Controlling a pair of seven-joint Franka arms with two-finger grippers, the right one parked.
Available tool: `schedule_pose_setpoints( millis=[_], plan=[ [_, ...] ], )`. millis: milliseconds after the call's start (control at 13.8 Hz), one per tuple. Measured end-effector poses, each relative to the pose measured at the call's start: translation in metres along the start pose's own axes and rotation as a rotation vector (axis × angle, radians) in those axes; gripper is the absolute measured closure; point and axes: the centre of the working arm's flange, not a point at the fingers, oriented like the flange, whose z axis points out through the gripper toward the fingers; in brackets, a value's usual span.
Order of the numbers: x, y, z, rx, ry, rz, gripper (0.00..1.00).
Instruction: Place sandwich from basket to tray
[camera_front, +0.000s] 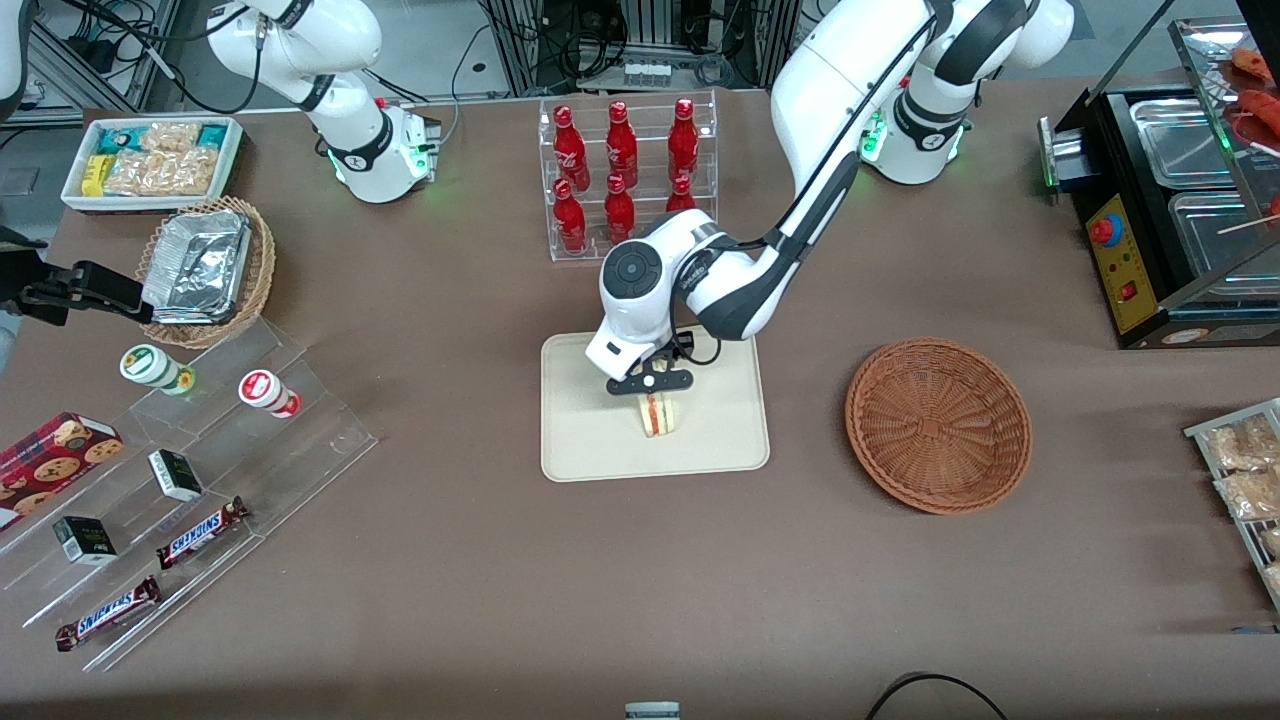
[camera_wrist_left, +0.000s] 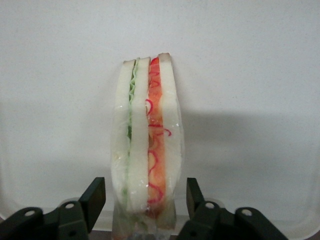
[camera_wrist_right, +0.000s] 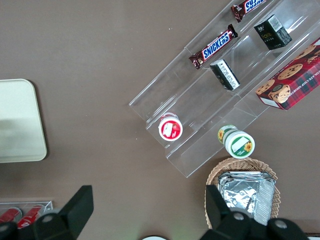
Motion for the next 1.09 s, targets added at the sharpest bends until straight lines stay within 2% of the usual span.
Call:
schedule_pose_setpoints(
  millis=[145,364,727,800,945,1091],
  plan=[
    [0.003,-0.002,-0.022,0.013,0.001,-0.012,0.0],
    [0.016,-0.026,-0.101,0.022,0.028,-0.057,0.0],
    [0.054,-0.126,-0.225,0.034,0.051,-0.189,0.0],
    [0.056,-0.142,-0.239,0.05,0.042,-0.194,0.0],
    [0.059,-0.184,-0.261,0.105,-0.004,-0.172,0.0],
    [0.074,-0.243,-0.285,0.113,-0.02,-0.135,0.0]
  ],
)
